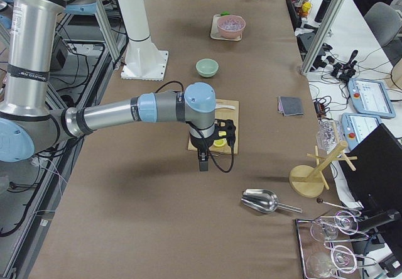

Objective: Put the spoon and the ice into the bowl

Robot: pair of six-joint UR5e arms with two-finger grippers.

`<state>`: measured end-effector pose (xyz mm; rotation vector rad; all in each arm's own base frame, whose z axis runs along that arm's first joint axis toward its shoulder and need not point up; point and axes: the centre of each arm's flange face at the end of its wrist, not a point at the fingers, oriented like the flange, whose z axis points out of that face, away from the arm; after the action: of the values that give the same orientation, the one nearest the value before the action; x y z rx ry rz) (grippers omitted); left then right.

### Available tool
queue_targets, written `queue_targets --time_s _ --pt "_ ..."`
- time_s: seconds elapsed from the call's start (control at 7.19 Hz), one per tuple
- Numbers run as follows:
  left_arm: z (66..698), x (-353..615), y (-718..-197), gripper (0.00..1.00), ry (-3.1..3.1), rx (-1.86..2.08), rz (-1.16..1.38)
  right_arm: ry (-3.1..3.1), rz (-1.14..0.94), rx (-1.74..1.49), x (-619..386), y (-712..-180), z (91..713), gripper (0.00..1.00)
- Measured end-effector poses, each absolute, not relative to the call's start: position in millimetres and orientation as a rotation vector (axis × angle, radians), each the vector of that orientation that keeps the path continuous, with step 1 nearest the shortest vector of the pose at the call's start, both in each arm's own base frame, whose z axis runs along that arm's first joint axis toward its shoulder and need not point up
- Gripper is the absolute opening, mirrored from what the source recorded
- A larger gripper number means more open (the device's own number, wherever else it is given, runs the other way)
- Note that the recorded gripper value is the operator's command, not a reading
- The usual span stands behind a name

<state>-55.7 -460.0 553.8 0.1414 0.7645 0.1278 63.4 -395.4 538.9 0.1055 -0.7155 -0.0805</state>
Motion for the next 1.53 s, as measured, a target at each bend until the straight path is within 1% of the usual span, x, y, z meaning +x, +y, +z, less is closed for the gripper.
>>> queue_targets --time_s 0.28,0.42,0.83,1.25,1.53 --pt "542.8 -60.0 -463.8 0.99 0.761 0.241 0.152 -0.752 -0.113 0.202 60.7 -394.1 498.8 1.00" --pt "539.4 -61.7 -466.2 0.99 0.757 0.297 0.170 -0.763 -0.123 0.233 60.0 -394.5 489.3 1.00" --pt "525.3 -63.7 -491.8 0.99 0.742 0.427 0.215 -0.763 -0.133 0.265 61.0 -397.1 484.5 1.00" --pt "500.3 -59.6 -503.8 0.99 0.756 0.542 0.200 -0.766 -0.126 0.348 60.9 -407.9 481.9 1.00" --pt "481.9 -18.0 -516.3 0.99 0.798 0.581 0.242 -0.788 -0.105 0.346 36.2 -427.9 462.6 1.00"
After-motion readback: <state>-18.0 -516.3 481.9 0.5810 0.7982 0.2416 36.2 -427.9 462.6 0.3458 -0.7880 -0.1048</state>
